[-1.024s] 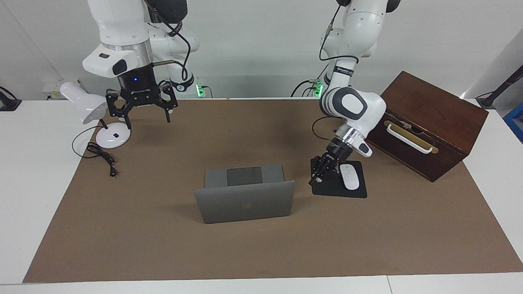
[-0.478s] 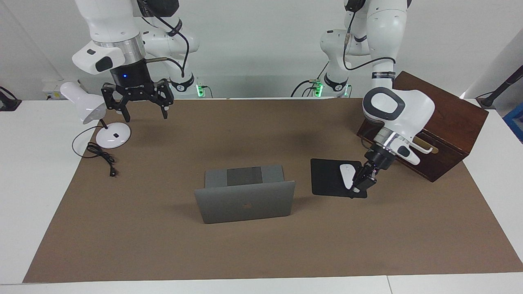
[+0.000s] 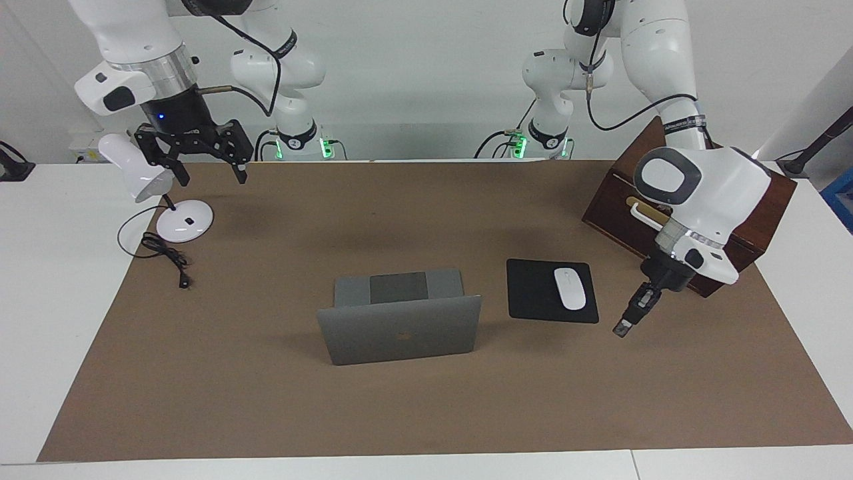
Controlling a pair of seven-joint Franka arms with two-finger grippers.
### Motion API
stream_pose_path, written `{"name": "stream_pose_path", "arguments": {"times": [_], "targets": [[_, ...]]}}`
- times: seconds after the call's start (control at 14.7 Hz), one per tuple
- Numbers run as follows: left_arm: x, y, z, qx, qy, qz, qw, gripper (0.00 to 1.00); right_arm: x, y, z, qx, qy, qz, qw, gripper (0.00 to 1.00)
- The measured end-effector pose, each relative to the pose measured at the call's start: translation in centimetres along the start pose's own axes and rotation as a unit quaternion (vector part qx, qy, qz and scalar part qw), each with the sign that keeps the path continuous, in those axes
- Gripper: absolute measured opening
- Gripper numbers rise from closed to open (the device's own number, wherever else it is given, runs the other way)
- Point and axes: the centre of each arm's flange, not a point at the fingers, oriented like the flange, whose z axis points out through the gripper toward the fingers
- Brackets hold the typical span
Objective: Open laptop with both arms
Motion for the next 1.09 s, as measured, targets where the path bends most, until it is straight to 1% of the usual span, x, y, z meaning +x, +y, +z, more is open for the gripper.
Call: {"name": "stream_pose_path", "arguments": {"times": [0.2, 0.34, 0.41, 0.61, 0.82, 0.96, 1.09], "targets": [[0.8, -0.6, -1.4, 0.085, -0.017, 0.060, 0.994, 0.01, -0.3, 0.5, 0.5, -0.001, -0.007, 0.011, 1.000, 1.00], [0.9, -1.7, -1.8, 0.140, -0.035, 0.082, 0.986, 0.01, -0.6, 0.5, 0.2, -0.001, -0.005, 0.010, 1.000, 1.00], [0.8, -2.0, -2.0, 0.160, -0.043, 0.091, 0.982, 0.01, -0.8, 0.4, -0.1, -0.001, -0.003, 0.010, 1.000, 1.00], [-0.3, -1.3, -4.4, 0.196, -0.065, 0.108, 0.973, 0.01, -1.4, 0.5, -0.4, -0.001, -0.004, 0.011, 1.000, 1.00], [-1.8, -1.1, -8.2, 0.219, -0.091, 0.107, 0.966, 0.01, -1.8, 0.8, 0.6, -0.002, -0.012, 0.014, 1.000, 1.00], [-2.8, -1.3, -10.6, 0.244, -0.106, 0.108, 0.958, 0.01, -1.7, 1.1, 1.5, -0.003, -0.015, 0.016, 1.000, 1.00], [-4.0, -1.4, -13.1, 0.259, -0.124, 0.113, 0.951, 0.01, -1.5, 1.2, 2.4, -0.003, -0.014, 0.017, 1.000, 1.00]]}}
